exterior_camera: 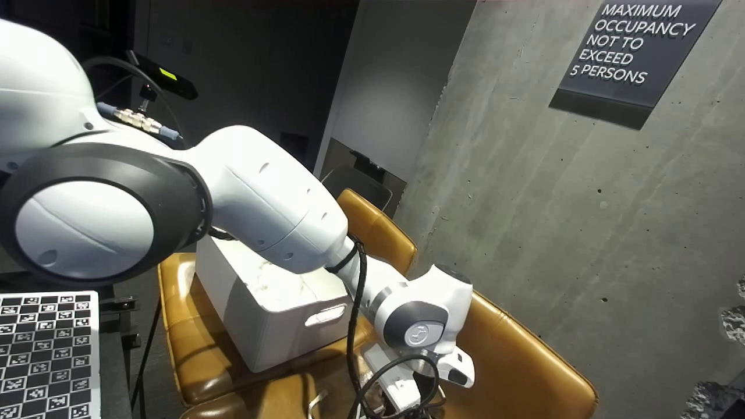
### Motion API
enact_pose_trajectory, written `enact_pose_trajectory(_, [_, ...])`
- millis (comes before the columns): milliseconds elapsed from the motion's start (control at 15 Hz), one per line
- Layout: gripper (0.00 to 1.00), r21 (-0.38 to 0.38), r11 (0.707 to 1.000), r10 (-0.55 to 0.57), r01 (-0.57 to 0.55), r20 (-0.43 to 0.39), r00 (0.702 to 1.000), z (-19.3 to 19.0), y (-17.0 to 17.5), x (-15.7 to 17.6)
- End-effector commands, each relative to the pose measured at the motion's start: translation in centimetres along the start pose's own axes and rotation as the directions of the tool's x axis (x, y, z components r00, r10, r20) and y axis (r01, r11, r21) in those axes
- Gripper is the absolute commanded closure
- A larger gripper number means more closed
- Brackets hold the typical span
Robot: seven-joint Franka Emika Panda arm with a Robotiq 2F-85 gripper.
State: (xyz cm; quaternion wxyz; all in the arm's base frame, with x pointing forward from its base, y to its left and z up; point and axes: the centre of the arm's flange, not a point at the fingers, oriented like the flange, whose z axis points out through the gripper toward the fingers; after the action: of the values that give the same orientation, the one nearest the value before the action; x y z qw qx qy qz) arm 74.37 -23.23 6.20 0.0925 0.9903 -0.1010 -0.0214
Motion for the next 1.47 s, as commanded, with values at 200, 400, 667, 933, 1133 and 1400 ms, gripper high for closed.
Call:
enact_pose_trajectory(200, [0.87,-0.048,0.998,0.033,-0.033,-0.002,0.999,0.2,1.5,0.8])
enact_pose_trajectory(400, [1.00,-0.071,0.996,0.046,-0.047,-0.012,0.999,-0.4,2.0,0.3])
enact_pose_trajectory(667, [0.99,-0.064,0.993,0.097,-0.099,-0.021,0.995,-5.7,2.2,-1.7])
enact_pose_trajectory(933, [0.99,-0.029,0.992,0.122,-0.125,-0.104,0.987,-14.2,2.0,-0.6])
enact_pose_trajectory(1133, [0.99,-0.009,0.989,0.141,-0.145,-0.177,0.974,-21.9,1.6,0.2])
enact_pose_trajectory(1400, [0.99,0.017,0.987,0.157,-0.157,-0.241,0.958,-31.0,1.7,-0.8])
